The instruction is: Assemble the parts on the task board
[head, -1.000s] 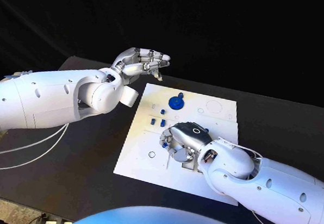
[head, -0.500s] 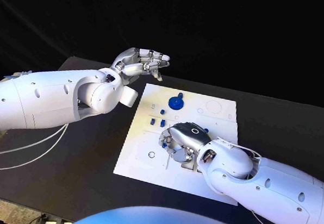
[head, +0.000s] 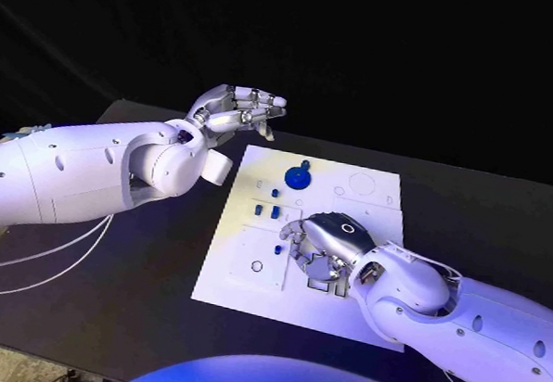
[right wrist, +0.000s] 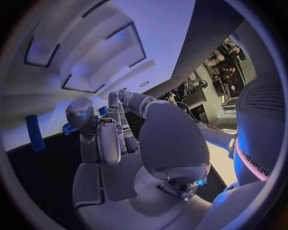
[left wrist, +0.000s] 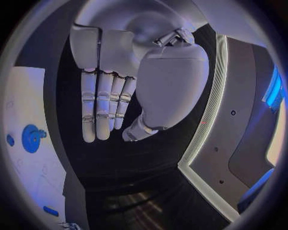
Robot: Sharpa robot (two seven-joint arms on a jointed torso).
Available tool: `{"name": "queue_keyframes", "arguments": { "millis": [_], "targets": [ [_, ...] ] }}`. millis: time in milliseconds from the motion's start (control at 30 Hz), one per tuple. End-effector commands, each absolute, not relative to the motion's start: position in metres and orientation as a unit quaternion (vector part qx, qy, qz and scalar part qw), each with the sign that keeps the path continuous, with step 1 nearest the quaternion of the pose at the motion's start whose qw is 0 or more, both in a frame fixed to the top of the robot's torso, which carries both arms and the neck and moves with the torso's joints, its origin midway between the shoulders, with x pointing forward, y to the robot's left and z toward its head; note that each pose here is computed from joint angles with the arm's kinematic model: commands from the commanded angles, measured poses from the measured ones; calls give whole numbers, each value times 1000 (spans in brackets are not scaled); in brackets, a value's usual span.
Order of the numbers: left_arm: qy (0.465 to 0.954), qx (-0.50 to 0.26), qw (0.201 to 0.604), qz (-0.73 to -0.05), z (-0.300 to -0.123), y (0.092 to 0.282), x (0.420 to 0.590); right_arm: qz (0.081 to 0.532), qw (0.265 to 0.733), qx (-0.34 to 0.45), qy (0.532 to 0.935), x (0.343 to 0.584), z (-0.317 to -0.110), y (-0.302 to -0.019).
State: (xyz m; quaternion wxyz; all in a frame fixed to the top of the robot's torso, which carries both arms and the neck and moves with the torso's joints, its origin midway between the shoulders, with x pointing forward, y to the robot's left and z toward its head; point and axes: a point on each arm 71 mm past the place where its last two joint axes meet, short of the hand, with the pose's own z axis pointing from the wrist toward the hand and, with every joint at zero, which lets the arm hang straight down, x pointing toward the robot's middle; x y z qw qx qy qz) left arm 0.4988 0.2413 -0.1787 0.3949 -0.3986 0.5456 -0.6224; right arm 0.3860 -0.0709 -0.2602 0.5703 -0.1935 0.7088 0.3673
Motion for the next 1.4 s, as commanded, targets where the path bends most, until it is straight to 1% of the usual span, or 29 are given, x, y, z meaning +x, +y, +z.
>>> {"name": "queue_keyframes", "arguments": {
  "millis": [33,233,367,500,633,933,1400],
  "targets": [
    [545,-397,388,-629,-178,240,498,361,591,-178,699,388,-249,-81],
    [545,-397,389,-628,-178,242,498,345,605,-162,699,396,-227,-109],
    [545,-397,390,-627,-178,243,498,325,604,-158,710,409,-216,-130],
    [545,-397,389,-627,-178,243,498,305,599,-158,723,421,-213,-147],
    [546,-397,388,-628,-178,242,498,293,592,-157,734,431,-215,-158],
    [546,-397,388,-627,-178,242,498,279,572,-168,753,437,-226,-160],
    [546,-398,389,-626,-178,243,498,291,567,-162,753,439,-234,-153]
  ]
}}
